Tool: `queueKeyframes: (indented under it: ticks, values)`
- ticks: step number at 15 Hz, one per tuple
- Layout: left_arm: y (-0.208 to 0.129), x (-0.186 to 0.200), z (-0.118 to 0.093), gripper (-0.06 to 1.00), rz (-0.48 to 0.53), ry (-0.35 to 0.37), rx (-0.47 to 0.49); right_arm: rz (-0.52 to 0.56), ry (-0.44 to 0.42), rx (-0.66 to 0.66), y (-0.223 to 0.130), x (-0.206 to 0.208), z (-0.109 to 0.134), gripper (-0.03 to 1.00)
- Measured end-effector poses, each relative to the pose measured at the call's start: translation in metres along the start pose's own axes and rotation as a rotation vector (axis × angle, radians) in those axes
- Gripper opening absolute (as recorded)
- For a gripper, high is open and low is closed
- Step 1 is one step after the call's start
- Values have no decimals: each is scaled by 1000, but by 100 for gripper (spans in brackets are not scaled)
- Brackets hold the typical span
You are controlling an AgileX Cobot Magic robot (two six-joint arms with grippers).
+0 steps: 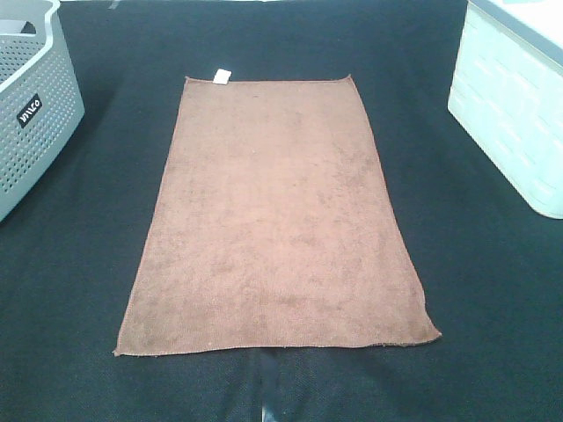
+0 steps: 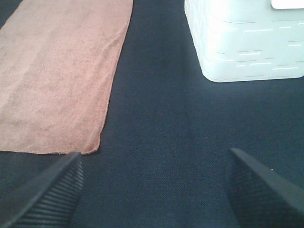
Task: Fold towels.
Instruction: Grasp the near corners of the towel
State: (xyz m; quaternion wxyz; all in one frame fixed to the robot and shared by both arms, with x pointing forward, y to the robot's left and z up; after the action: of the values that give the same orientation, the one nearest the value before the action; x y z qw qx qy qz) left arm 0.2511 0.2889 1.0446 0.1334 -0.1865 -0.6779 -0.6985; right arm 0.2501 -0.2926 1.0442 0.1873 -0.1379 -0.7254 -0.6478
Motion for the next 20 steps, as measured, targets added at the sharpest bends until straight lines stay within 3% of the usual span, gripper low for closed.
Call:
queueKeyframes:
  ticks: [20]
  values:
    - [0, 0, 0, 63, 0, 0, 0, 0, 0, 0, 0, 0, 0, 77]
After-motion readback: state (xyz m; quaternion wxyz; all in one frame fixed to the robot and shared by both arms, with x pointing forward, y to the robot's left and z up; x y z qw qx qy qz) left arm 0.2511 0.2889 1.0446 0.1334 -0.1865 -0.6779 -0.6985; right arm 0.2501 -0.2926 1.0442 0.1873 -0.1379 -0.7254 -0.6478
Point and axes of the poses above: a point on each arm's last joint axis where the gripper is mounted, x pointing back along that axis away from the gripper, z along the wrist's bending axis when the last joint is at zero, y = z × x, the point moved 2 cm from there along -x, pointing out along that axis toward the gripper, and after that the axes turned 4 degrees about x, right-handed, at the moved point
